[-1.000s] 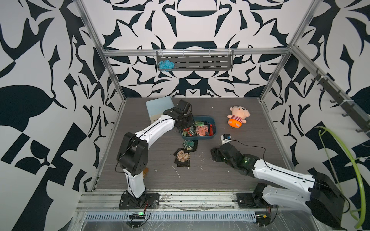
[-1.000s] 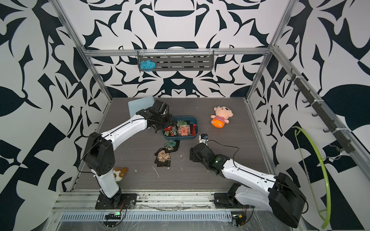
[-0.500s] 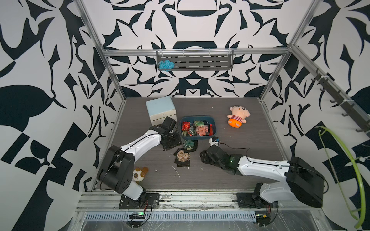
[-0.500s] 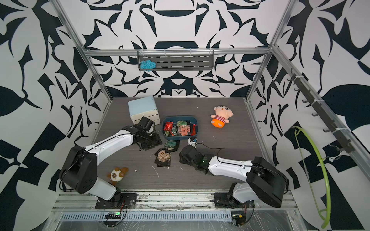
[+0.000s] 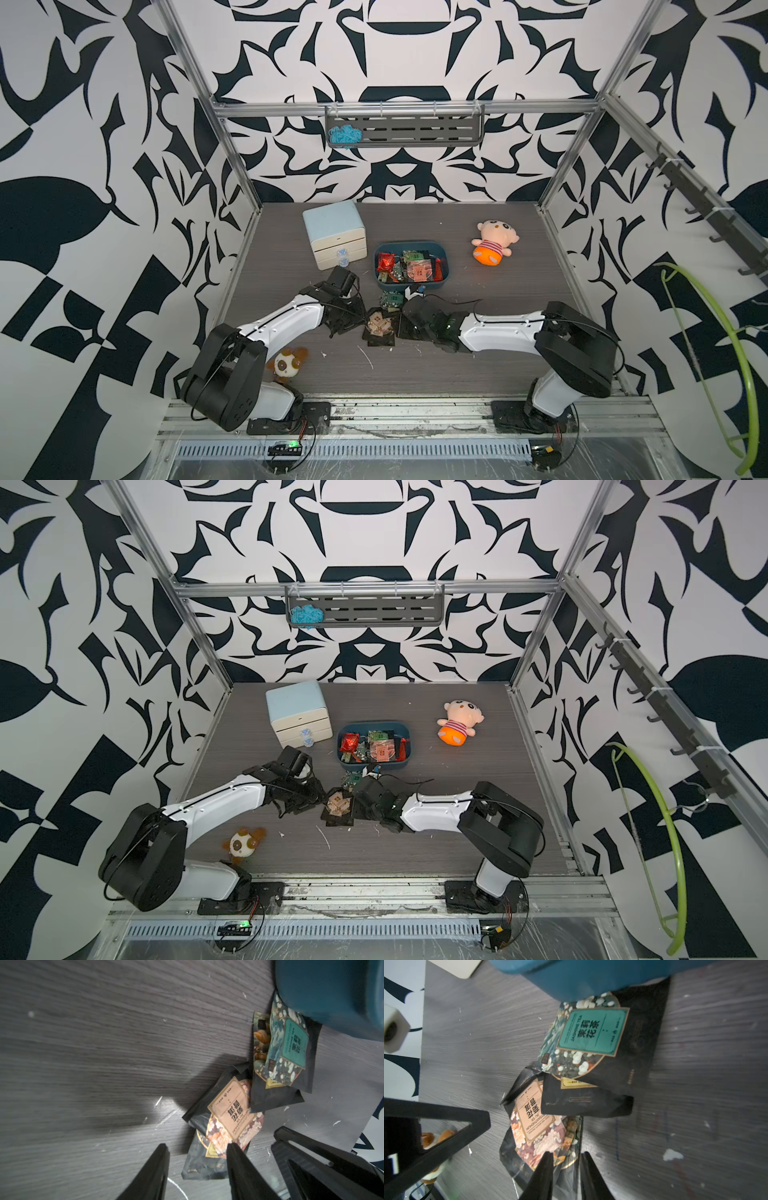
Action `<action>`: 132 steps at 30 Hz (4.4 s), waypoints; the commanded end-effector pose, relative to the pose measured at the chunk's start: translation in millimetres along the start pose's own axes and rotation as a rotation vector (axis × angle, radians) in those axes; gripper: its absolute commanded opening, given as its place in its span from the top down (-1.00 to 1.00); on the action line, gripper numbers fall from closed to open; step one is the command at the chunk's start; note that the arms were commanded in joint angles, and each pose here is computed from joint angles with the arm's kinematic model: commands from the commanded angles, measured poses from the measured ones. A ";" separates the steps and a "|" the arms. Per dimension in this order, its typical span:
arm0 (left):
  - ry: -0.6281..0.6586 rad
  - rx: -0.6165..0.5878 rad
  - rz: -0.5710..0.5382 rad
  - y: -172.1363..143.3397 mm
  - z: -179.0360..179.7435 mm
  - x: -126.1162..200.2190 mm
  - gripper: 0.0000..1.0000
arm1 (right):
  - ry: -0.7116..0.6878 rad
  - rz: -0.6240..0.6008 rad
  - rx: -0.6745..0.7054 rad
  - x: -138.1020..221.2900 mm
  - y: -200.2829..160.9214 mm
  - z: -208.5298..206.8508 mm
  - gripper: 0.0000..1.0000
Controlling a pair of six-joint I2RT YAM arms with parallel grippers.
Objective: Put the tea bags into the storage box
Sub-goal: Pick up the tea bag from the center of the board, then place the tea bag in the storage box.
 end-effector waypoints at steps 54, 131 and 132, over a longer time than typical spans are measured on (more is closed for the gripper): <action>-0.214 -0.021 0.030 0.2 -31.1 -5.3 0.65 | 0.016 0.013 0.051 -13.1 13.0 23.5 0.66; -0.163 -0.142 -0.256 111.9 -173.6 22.3 0.05 | -0.010 -0.088 -0.078 123.0 48.7 -100.4 -0.44; -0.161 -0.149 -0.270 109.3 -171.0 29.4 -0.11 | -0.008 -0.090 -0.070 126.7 49.4 -98.1 -0.44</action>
Point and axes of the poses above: each gripper's point midway between its finger pads, its own x axis back along the fingers, its own z axis along the line the jaws close on, y = z × x, the point moved 1 cm from there along x, back along the fingers, and after that the axes turned 8 degrees about x, right-handed, at the moved point
